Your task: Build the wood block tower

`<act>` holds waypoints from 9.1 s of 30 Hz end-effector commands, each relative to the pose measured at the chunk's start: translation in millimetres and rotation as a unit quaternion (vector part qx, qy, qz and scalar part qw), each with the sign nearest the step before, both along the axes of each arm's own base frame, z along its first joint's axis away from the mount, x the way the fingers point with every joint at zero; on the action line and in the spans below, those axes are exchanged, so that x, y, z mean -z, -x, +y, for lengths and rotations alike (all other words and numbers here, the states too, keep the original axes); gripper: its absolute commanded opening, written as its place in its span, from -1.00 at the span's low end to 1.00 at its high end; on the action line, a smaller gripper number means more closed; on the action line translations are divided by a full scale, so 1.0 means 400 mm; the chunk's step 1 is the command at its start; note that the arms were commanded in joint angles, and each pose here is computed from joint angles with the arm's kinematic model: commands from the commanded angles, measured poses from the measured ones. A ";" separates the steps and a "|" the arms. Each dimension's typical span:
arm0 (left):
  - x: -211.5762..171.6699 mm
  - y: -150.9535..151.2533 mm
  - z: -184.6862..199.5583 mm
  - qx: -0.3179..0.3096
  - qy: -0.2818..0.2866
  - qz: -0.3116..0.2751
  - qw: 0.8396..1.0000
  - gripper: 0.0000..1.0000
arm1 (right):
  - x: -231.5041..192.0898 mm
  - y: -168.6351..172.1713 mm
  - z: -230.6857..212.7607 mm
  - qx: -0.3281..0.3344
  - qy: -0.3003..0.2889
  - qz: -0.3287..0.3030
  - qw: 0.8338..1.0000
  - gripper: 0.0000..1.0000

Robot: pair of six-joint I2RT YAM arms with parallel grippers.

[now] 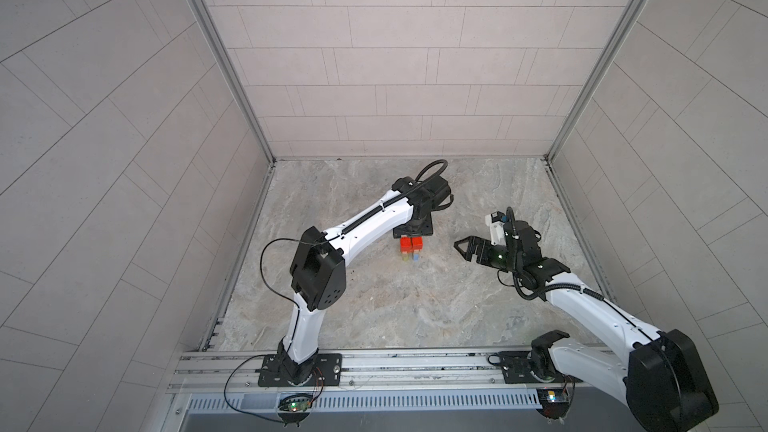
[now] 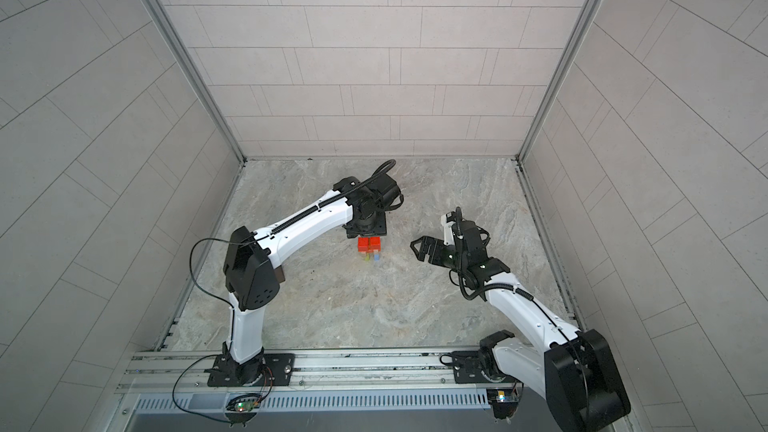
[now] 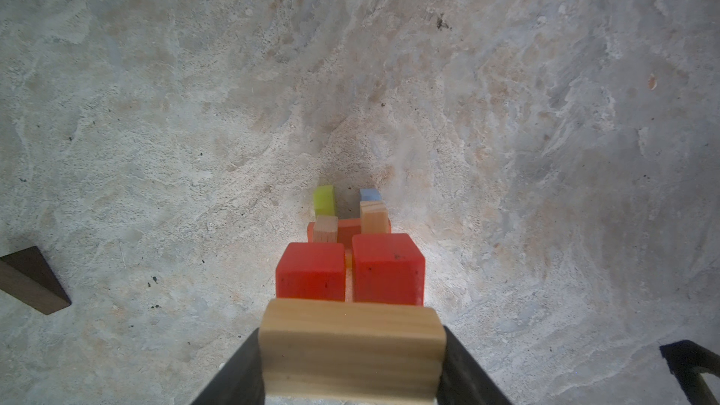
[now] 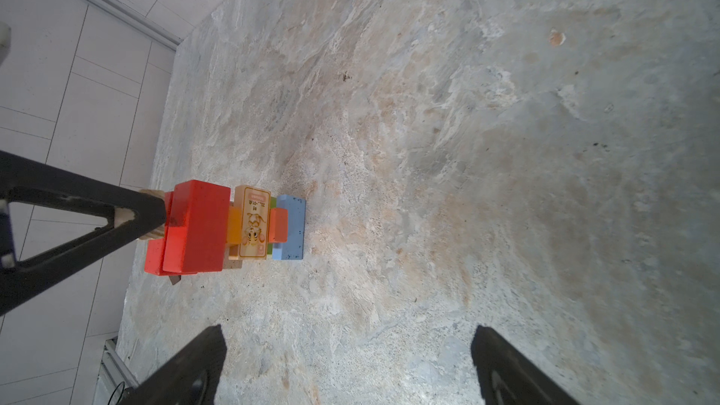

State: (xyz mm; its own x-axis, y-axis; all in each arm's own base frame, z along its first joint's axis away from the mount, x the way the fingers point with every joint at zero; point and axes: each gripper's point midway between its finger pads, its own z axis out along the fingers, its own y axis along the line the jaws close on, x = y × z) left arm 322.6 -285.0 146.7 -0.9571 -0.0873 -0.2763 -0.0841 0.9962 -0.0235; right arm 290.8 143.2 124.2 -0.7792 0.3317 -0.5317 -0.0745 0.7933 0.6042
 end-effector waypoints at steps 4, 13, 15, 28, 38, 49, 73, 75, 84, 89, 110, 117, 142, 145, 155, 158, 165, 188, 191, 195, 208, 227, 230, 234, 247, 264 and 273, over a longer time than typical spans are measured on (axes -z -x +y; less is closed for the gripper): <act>0.019 0.006 0.017 0.002 -0.018 0.007 1.000 0.35 | -0.008 0.001 0.001 -0.001 -0.008 -0.010 1.000 0.99; 0.000 0.002 0.027 0.000 -0.019 -0.007 1.000 0.63 | -0.006 0.001 0.002 -0.003 -0.008 -0.009 1.000 0.99; -0.006 0.000 0.026 0.000 -0.017 -0.011 1.000 0.66 | -0.007 0.000 0.002 -0.003 -0.008 -0.011 1.000 0.99; -0.146 0.017 0.178 -0.038 -0.043 -0.066 0.996 0.66 | -0.012 0.002 0.003 -0.008 -0.005 -0.015 1.000 1.00; -0.085 0.093 0.526 -0.188 -0.008 -0.065 0.980 0.45 | -0.010 0.003 0.002 -0.009 -0.004 -0.016 1.000 0.99; 0.123 0.185 0.753 -0.333 0.007 -0.005 0.943 -0.59 | 0.005 -0.001 0.004 -0.007 -0.004 -0.008 1.000 1.00; 0.325 0.201 0.844 -0.413 0.045 0.044 0.909 -1.00 | 0.019 -0.002 0.009 -0.005 -0.007 0.001 1.000 0.99; 0.338 0.188 0.837 -0.411 0.056 0.044 0.909 -1.00 | 0.020 -0.002 0.009 -0.005 -0.007 0.002 1.000 1.00; 0.356 0.130 0.789 -0.384 0.109 0.041 0.916 -1.00 | 0.028 -0.002 0.013 -0.006 -0.006 0.006 1.000 0.99; 0.345 0.097 0.750 -0.355 0.121 0.032 0.926 -1.00 | 0.033 -0.003 0.014 -0.007 -0.004 0.008 1.000 0.99; 0.204 0.063 0.665 -0.273 0.067 -0.007 0.960 -0.28 | 0.036 -0.002 0.016 -0.009 0.000 0.010 1.000 0.99; 0.164 0.105 0.645 -0.214 0.061 -0.010 0.975 0.59 | 0.034 -0.002 0.018 -0.011 0.001 0.008 1.000 0.99; -0.231 0.173 0.629 -0.184 0.145 -0.165 0.958 0.88 | -0.271 -0.025 0.298 -0.243 0.157 -0.145 0.946 0.86; -0.291 0.184 0.628 -0.178 0.181 -0.192 0.948 0.89 | -0.278 -0.057 0.388 -0.276 0.174 -0.157 0.932 0.84; -0.385 0.188 0.640 -0.164 0.252 -0.221 0.928 0.89 | -0.109 -0.104 0.685 -0.424 0.236 -0.148 0.862 0.71; -0.398 0.191 0.640 -0.162 0.252 -0.230 0.926 0.89 | -0.077 -0.082 0.753 -0.461 0.245 -0.156 0.839 0.71; -0.422 0.203 0.617 -0.153 0.284 -0.247 0.914 0.89 | 0.003 -0.036 0.873 -0.532 0.220 -0.150 0.804 0.67; -0.424 0.214 0.595 -0.147 0.314 -0.255 0.903 0.89 | 0.216 -0.032 0.991 -0.578 0.218 -0.130 0.775 0.26; -0.428 0.211 0.594 -0.145 0.316 -0.257 0.902 0.89 | 0.229 -0.026 0.995 -0.583 0.221 -0.130 0.771 0.22; -0.420 0.209 0.594 -0.146 0.315 -0.254 0.903 0.89 | 0.243 -0.022 0.998 -0.585 0.225 -0.127 0.769 0.05; -0.453 0.230 0.606 -0.152 0.300 -0.267 0.903 0.89 | 0.183 -0.029 0.982 -0.568 0.231 -0.141 0.777 -0.58; -0.568 0.292 0.590 -0.119 0.295 -0.307 0.897 0.89 | -0.186 -0.020 0.831 -0.483 0.241 -0.197 0.818 -0.71; -0.553 0.275 0.589 -0.122 0.300 -0.304 0.896 0.89 | -0.231 -0.028 0.767 -0.455 0.248 -0.191 0.833 -0.73; -0.528 0.246 0.583 -0.124 0.313 -0.301 0.892 0.89 | -0.300 -0.023 0.665 -0.407 0.242 -0.186 0.861 -0.76; -0.320 0.142 0.450 -0.077 0.251 -0.235 0.936 0.89 | -0.298 -0.015 0.349 -0.295 0.265 -0.131 0.909 -0.78; -0.089 0.126 0.445 -0.104 0.235 -0.192 0.947 0.89 | -0.184 -0.035 0.347 -0.308 0.280 -0.070 0.907 -0.86; -0.048 0.116 0.433 -0.099 0.239 -0.183 0.948 0.89 | -0.178 -0.049 0.365 -0.308 0.273 -0.071 0.908 -0.88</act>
State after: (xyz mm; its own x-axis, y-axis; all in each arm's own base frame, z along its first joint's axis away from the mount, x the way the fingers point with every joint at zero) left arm 272.2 -108.6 168.1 -0.7598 -0.4586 -0.4608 -0.1817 0.8304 -0.5268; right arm 306.3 280.9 186.3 -0.6483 -0.5019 -0.5726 -0.6488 0.7577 0.0704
